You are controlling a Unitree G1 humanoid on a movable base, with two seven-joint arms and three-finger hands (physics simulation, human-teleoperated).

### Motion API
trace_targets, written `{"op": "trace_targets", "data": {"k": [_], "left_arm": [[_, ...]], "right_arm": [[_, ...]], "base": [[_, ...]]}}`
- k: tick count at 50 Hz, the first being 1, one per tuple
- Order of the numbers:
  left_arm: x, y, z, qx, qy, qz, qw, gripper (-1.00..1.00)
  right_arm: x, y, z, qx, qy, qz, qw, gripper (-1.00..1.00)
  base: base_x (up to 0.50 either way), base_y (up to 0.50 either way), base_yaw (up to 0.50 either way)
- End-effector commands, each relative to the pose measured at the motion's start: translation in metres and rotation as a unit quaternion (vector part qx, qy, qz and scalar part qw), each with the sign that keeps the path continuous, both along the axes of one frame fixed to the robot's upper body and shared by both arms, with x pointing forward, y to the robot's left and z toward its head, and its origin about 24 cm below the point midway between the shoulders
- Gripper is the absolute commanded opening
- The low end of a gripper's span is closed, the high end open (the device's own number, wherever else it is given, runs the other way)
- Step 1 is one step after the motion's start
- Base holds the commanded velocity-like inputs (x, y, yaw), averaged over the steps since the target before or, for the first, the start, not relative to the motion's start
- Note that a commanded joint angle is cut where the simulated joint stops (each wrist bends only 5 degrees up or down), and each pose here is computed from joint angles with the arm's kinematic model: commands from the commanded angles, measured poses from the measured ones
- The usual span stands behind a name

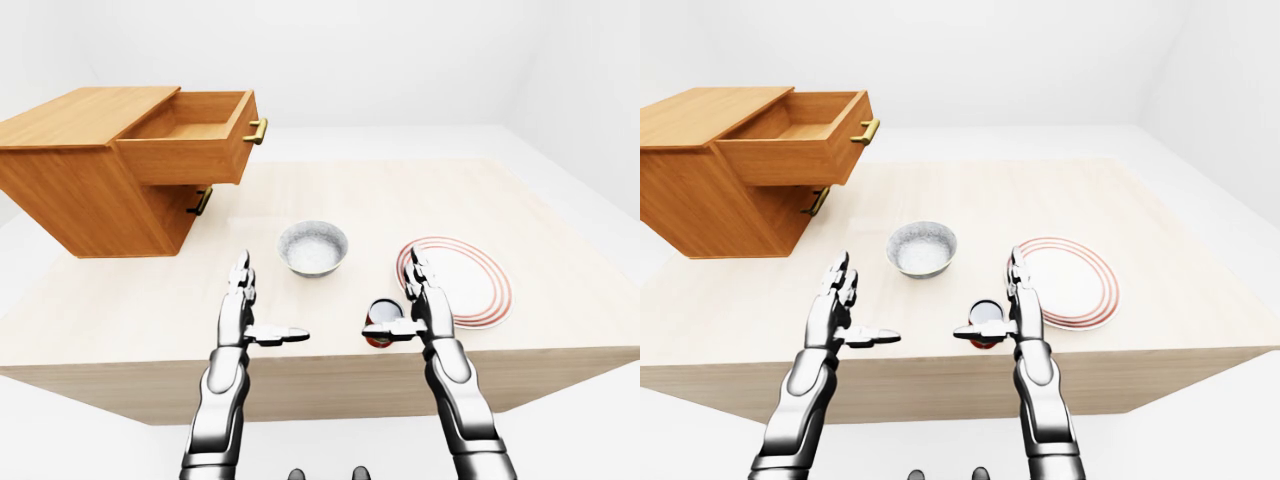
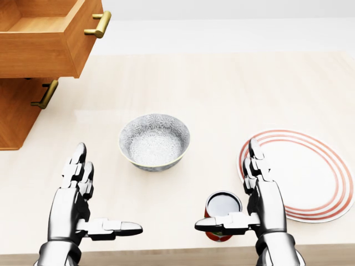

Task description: Put the bowl on top of the cabinet.

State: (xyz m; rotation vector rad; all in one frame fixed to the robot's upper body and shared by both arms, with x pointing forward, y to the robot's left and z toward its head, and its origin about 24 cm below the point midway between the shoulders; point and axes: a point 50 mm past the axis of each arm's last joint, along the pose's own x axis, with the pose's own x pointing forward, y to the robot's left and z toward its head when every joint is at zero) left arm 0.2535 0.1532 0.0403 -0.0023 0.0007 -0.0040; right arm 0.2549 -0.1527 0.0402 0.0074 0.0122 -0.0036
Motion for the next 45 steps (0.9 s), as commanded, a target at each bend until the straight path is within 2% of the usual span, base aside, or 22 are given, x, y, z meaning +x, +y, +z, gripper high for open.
{"op": "trace_targets", "data": {"k": [1,10,19,34,45], "left_arm": [[-0.004,0.005,-0.010,0.001,0.004,-0.007,1.000,1.00],[-0.002,0.004,-0.028,0.010,0.038,-0.007,0.999,1.00],[-0.004,0.006,-0.019,0.006,0.016,-0.006,1.000,1.00],[-0.001,0.009,-0.014,0.006,0.027,0.004,1.000,1.00],[-0.002,0.012,-0.010,0.000,0.012,0.009,1.000,1.00]], "right_arm": [[0.003,-0.003,-0.004,0.006,0.018,0.001,1.000,1.00],[0.004,-0.001,-0.006,-0.003,0.022,0.002,1.000,1.00],[0.002,-0.001,-0.004,-0.006,0.022,-0.001,1.000,1.00],[0.004,-0.001,-0.004,-0.002,0.027,0.000,1.000,1.00],[0.004,-0.002,-0.004,0.005,0.023,0.000,1.000,1.00]], "base": [[0.00,0.00,0.00],[0.00,0.00,0.00],[0.00,0.00,0.00],[0.00,0.00,0.00],[0.37,0.00,0.00]]}}
